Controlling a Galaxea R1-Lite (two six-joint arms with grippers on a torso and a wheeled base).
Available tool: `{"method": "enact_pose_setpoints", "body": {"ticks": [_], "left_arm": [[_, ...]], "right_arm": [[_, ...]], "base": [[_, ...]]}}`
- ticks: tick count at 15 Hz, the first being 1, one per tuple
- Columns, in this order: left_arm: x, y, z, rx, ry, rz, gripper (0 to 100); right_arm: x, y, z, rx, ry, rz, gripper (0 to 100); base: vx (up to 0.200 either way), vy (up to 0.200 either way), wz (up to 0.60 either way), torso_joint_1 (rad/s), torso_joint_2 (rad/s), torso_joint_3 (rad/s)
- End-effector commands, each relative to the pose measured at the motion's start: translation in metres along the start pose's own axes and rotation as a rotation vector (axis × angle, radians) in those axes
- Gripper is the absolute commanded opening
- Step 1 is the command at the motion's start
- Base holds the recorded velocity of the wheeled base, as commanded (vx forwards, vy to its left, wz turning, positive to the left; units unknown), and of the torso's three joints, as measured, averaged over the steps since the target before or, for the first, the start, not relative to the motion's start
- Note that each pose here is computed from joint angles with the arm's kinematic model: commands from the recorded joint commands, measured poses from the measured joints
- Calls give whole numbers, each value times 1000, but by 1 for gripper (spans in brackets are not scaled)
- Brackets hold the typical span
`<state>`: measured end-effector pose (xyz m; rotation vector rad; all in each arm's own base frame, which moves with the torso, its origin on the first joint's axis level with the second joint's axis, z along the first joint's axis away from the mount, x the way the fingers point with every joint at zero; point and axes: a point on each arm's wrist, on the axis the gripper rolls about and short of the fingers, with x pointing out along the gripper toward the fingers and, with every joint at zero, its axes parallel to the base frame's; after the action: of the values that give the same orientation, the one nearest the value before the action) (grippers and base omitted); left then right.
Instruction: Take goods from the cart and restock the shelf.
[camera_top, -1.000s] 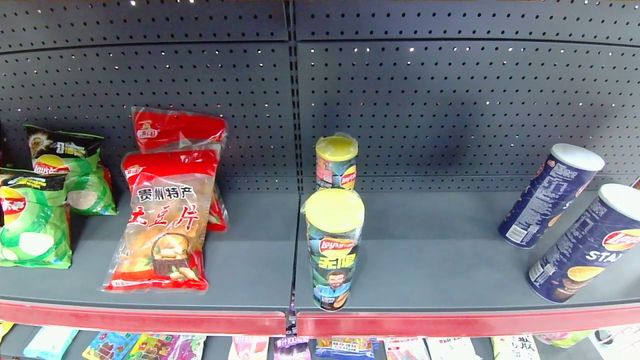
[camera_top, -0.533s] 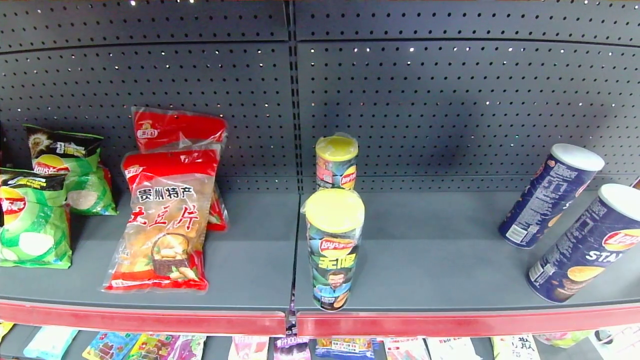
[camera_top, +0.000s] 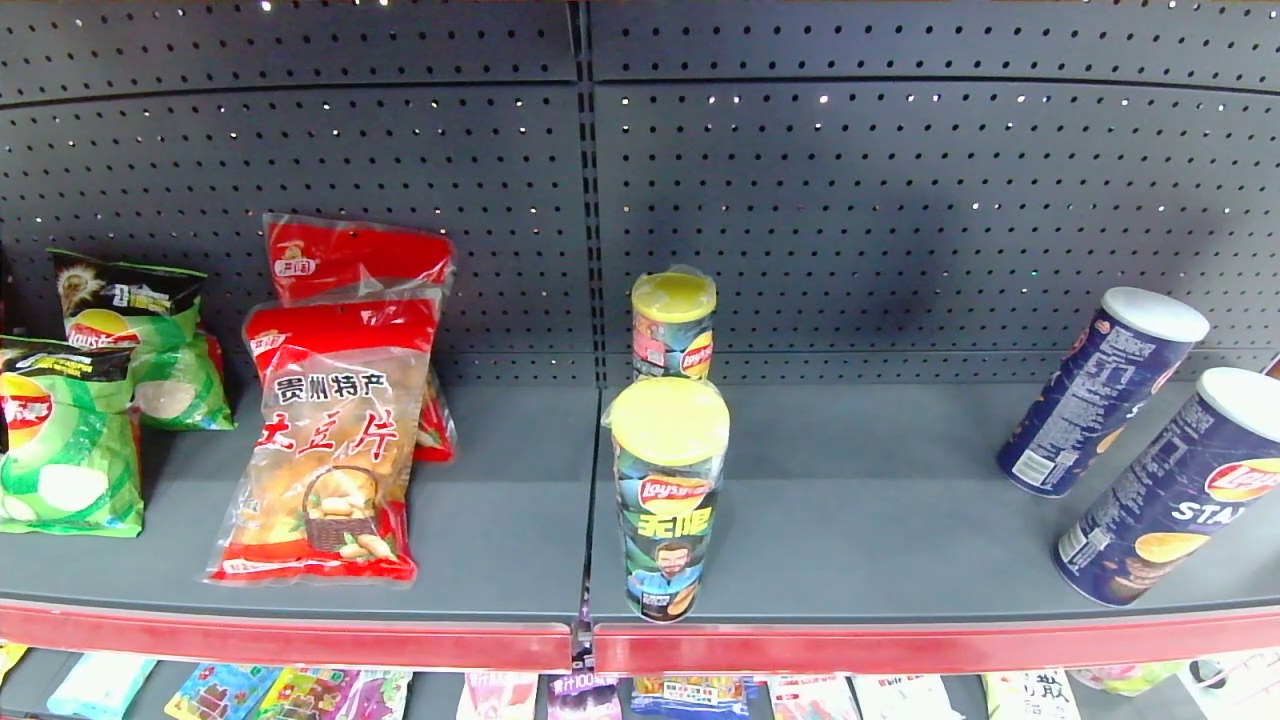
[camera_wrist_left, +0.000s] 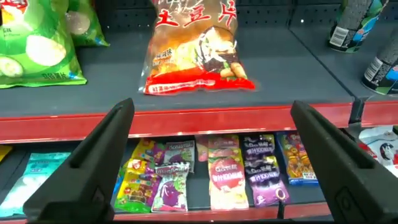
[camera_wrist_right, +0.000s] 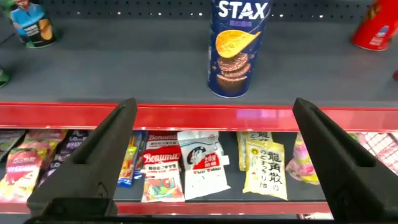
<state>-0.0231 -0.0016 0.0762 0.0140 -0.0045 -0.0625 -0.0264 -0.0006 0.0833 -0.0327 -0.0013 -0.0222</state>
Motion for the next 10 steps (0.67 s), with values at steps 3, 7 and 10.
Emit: {"method": "enact_pose_setpoints", "body": {"ticks": [3, 7, 10], "left_arm": [[0, 0, 0, 1, 1, 0, 100], [0, 0, 0, 1, 1, 0, 100], [0, 0, 0, -2, 1, 1, 100]], "right_arm": [[2, 1, 0, -1, 28, 32, 100], [4, 1, -7, -3, -3, 47, 100], [4, 1, -7, 21, -2, 45, 100]], "base": [[0, 0, 0, 0, 0, 0], [0, 0, 0, 0, 0, 0], [-200, 0, 0, 12, 2, 4]]}}
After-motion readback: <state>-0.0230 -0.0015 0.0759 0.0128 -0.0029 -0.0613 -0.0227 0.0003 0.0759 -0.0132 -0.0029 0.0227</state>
